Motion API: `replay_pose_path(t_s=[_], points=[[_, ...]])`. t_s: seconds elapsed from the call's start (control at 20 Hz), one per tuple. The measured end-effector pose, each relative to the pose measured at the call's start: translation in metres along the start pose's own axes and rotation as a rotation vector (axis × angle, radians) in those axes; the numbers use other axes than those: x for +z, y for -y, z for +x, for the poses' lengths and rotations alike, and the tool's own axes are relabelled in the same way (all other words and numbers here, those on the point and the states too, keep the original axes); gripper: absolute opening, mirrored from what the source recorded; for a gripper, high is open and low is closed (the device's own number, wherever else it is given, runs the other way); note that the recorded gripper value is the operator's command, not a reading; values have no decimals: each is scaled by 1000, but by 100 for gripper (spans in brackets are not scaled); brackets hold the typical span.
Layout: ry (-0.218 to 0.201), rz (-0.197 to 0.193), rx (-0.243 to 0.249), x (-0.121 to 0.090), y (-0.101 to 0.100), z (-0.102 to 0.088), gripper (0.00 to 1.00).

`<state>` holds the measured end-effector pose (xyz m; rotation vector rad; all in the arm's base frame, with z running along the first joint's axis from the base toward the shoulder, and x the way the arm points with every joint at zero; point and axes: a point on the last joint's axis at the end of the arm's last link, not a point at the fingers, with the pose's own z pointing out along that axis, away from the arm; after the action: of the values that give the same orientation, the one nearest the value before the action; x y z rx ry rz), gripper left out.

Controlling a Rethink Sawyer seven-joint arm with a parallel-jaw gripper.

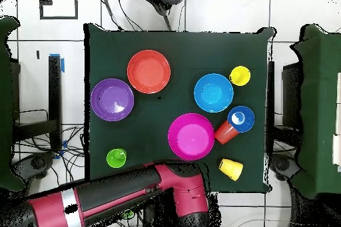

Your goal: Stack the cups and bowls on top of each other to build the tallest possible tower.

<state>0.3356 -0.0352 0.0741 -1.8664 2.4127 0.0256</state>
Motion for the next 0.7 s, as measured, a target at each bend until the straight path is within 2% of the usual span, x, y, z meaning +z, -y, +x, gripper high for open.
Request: replay_pose_path(t_s=[0.4, 0.7], points=[[1, -15, -20, -28, 7, 5, 0], [1, 7, -14, -35, 14, 8, 0]])
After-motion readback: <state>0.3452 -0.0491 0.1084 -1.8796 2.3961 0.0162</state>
